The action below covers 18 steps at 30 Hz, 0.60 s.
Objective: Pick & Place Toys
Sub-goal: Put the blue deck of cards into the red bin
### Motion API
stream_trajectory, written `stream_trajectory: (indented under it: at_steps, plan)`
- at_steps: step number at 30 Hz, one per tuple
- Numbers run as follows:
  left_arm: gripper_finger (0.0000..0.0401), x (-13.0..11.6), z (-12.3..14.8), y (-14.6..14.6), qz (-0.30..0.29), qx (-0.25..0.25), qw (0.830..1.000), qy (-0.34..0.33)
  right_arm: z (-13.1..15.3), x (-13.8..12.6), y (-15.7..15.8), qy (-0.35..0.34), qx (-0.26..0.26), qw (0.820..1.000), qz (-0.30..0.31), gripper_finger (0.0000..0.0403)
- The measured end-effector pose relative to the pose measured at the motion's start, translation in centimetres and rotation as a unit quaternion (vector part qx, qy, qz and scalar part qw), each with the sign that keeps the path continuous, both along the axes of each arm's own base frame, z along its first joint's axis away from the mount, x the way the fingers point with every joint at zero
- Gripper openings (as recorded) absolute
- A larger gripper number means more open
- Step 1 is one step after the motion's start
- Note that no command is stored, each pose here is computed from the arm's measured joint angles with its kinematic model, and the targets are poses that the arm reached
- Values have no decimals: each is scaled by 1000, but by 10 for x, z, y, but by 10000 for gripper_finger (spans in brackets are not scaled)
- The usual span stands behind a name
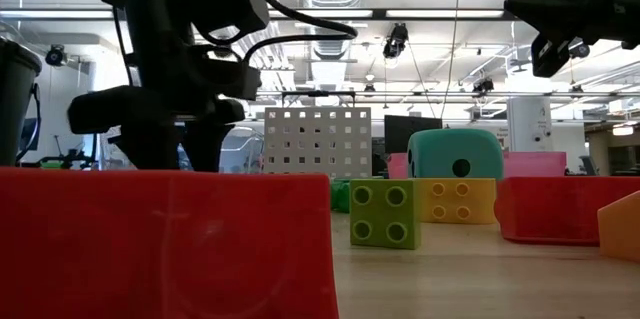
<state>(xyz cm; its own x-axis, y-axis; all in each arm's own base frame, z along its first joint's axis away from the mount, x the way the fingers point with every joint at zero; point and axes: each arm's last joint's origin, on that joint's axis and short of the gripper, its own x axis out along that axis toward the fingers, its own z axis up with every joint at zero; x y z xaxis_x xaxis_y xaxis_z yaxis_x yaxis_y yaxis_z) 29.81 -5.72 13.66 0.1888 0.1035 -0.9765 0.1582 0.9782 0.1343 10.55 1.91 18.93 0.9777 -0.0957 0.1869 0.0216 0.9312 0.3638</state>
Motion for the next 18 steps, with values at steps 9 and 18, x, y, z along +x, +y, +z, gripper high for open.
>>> stream_trajectory:
  at_steps: [9,18]
  plan:
    - [202,19,20,-4,43,-31,998,-42,0,0,0,0,0,1000,0,21]
    - [70,22,25,-5,42,-36,997,-48,0,0,0,0,0,1000,0,21]
